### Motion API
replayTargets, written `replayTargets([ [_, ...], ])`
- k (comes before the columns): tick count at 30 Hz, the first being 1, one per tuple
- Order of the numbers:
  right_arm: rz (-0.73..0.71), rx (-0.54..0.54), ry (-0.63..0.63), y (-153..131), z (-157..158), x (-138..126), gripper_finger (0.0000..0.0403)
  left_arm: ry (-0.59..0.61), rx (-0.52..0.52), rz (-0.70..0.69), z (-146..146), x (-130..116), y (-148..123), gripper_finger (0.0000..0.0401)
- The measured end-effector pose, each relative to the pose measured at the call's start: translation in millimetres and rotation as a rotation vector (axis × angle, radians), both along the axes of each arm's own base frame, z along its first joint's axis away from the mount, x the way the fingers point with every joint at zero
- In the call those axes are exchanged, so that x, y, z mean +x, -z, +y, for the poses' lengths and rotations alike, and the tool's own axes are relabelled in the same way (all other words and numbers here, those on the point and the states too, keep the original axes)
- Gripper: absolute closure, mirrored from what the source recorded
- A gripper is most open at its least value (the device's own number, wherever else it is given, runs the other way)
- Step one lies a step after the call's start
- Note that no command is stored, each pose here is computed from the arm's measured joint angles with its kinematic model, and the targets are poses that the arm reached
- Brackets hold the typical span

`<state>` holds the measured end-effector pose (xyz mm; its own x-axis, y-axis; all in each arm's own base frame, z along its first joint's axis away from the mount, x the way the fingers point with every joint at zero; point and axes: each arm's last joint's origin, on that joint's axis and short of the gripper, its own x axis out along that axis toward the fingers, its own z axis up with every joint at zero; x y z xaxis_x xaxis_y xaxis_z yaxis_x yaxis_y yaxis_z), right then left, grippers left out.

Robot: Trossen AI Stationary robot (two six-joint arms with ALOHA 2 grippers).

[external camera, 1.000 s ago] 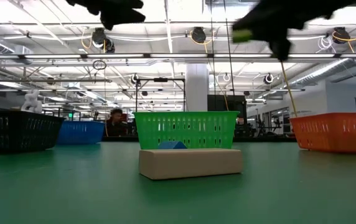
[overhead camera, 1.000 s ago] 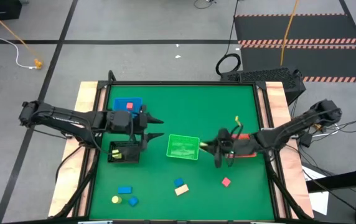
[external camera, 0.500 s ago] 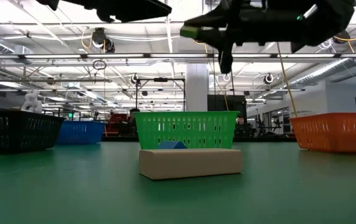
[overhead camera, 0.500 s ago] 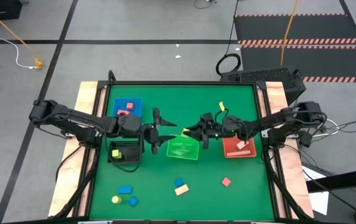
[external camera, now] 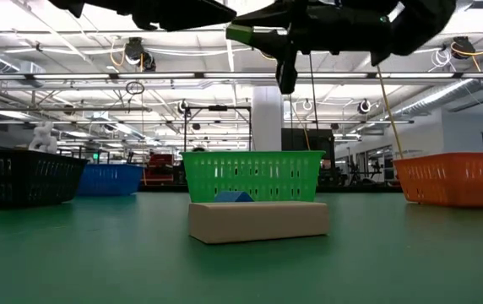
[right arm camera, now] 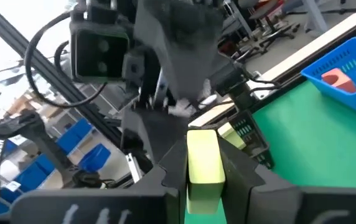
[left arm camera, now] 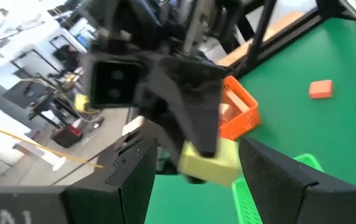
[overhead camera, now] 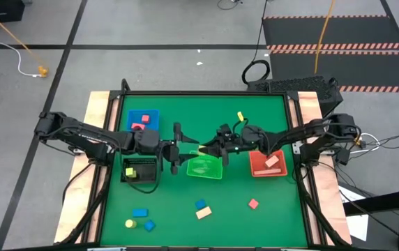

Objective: Sort & place blocks by color
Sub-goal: Put the right light green block into the black basket

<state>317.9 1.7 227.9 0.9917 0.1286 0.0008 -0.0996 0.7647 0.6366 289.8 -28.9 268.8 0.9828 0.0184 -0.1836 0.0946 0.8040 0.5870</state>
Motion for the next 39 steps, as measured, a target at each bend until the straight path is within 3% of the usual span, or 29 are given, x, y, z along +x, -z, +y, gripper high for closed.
replayTargets([
  [26,-0.040,-0.042,-0.025,-23.3,1.4,11.6,0.0356,0.011,0.024,-0.031,-2.5,5.2,1.6,0.0175],
  [34,-0.029,-0.024,-0.024,-22.3,1.3,11.2,0.0353,0.005,0.065,-0.055,-2.8,10.9,5.1,0.0247],
  [39,-0.014,-0.017,-0.030,-20.6,1.6,11.3,0.0323,0.008,0.023,-0.047,-4.5,10.6,5.9,0.0251],
])
